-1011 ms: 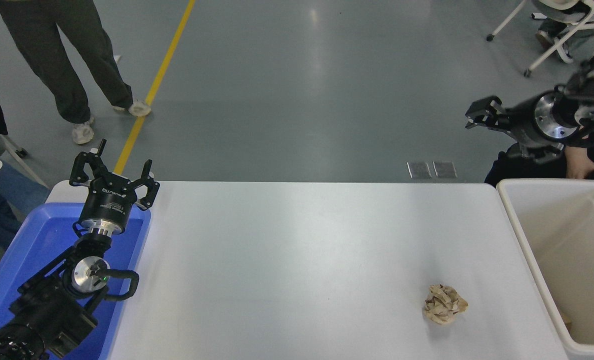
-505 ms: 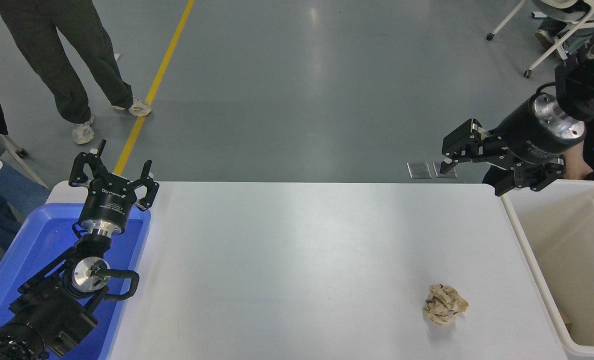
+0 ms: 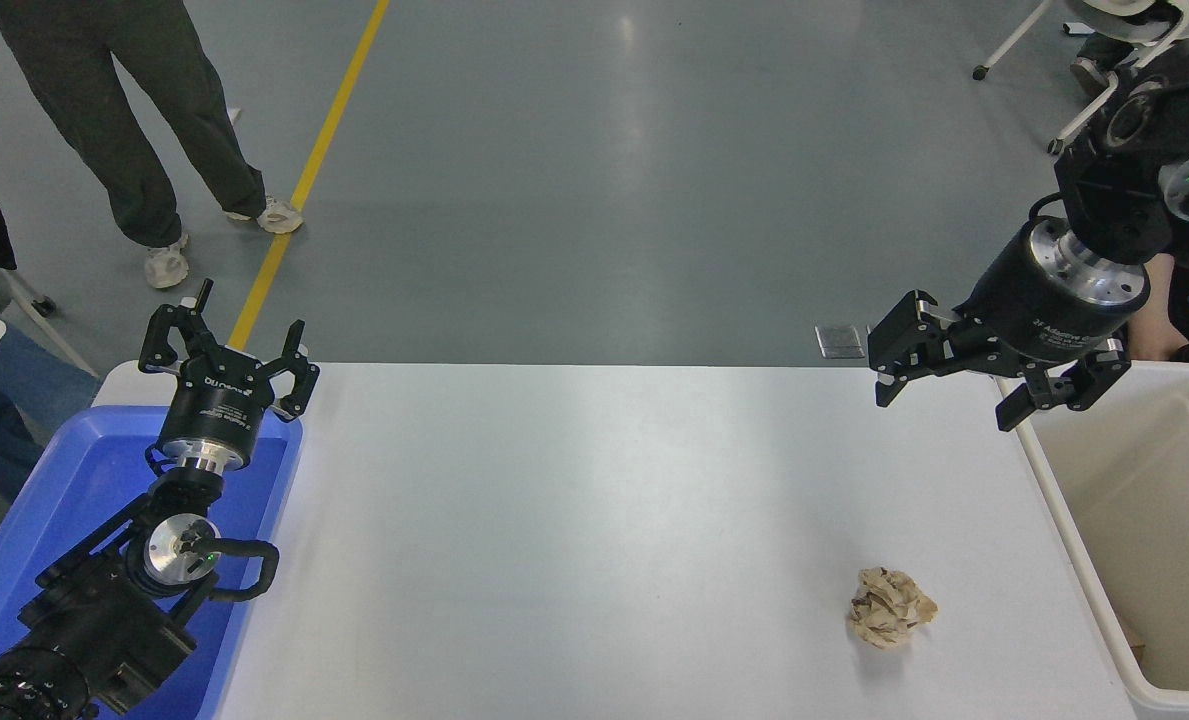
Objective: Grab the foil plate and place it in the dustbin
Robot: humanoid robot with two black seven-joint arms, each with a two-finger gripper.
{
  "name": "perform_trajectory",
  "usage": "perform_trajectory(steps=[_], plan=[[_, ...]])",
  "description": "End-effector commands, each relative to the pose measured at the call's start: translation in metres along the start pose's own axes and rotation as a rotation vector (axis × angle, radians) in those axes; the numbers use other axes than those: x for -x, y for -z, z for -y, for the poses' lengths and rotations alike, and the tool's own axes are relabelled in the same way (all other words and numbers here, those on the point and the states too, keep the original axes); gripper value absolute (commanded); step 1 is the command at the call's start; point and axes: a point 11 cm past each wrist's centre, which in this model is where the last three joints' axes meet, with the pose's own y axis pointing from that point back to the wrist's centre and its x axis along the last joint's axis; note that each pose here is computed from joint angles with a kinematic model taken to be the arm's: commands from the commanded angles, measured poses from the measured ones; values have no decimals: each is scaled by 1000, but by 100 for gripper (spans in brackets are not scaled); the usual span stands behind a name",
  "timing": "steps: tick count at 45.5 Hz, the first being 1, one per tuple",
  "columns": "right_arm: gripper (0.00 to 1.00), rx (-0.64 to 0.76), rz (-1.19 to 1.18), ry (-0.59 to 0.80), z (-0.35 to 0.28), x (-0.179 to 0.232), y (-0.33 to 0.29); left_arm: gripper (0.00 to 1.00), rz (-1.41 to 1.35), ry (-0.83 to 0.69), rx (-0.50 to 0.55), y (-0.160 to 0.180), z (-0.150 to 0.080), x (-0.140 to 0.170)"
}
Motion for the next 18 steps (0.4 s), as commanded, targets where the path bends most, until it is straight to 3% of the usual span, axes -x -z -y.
perform_trajectory(steps=[1, 18], plan=[[100, 18, -60, 23, 16, 1, 20, 98, 0, 0, 0, 0, 0, 0], [100, 7, -113, 5, 23, -6, 45, 98, -1, 1, 0, 0, 0, 0]])
